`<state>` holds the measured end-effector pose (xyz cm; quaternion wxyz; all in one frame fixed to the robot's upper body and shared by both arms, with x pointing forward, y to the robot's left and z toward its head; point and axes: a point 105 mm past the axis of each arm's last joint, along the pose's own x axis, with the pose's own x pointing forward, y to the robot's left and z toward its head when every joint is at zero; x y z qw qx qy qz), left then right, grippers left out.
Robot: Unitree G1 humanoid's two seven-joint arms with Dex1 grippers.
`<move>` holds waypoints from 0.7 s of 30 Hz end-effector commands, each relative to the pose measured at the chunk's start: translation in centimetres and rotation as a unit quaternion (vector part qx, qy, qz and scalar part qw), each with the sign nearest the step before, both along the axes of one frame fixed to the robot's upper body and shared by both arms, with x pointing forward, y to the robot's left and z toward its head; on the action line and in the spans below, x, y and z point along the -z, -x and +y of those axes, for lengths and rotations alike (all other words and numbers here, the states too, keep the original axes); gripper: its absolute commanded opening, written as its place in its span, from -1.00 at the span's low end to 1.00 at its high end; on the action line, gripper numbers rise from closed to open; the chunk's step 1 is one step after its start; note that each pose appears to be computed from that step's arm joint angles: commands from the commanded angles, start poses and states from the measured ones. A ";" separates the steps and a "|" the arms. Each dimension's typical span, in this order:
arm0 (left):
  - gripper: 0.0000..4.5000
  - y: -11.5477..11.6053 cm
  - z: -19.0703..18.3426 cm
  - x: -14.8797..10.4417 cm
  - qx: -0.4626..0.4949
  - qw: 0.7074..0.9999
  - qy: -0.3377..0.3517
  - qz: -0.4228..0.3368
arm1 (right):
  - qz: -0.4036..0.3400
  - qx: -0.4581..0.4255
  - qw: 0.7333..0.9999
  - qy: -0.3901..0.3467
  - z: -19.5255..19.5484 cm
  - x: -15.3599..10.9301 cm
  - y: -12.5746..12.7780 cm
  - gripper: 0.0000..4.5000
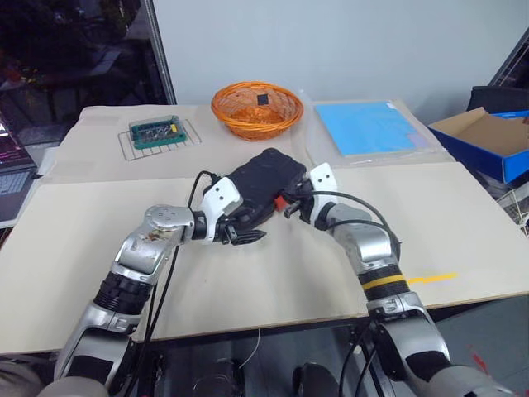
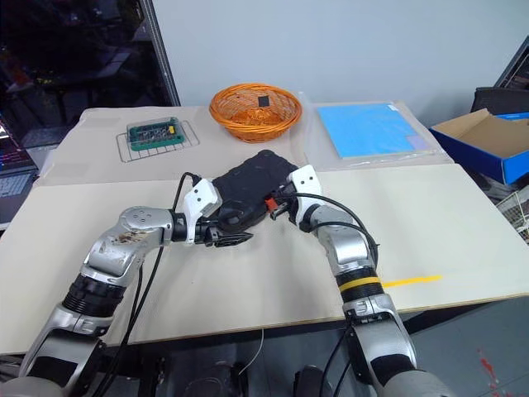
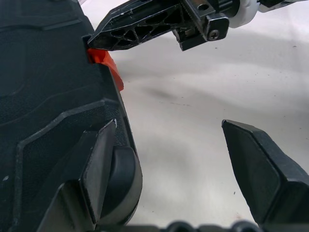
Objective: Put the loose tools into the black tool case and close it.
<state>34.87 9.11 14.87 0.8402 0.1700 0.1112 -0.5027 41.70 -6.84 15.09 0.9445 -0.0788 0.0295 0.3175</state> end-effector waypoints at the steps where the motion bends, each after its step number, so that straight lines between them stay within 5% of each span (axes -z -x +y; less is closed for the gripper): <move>1: 0.67 0.1 1.3 3.3 -0.035 0.997 -0.028 0.061 | 0.020 -0.006 0.999 0.033 0.3 2.0 0.3 -0.97; 21: 0.67 -0.4 1.6 3.5 -0.051 0.997 -0.031 0.058 | 0.057 -0.016 0.994 0.094 0.9 6.2 0.4 -0.97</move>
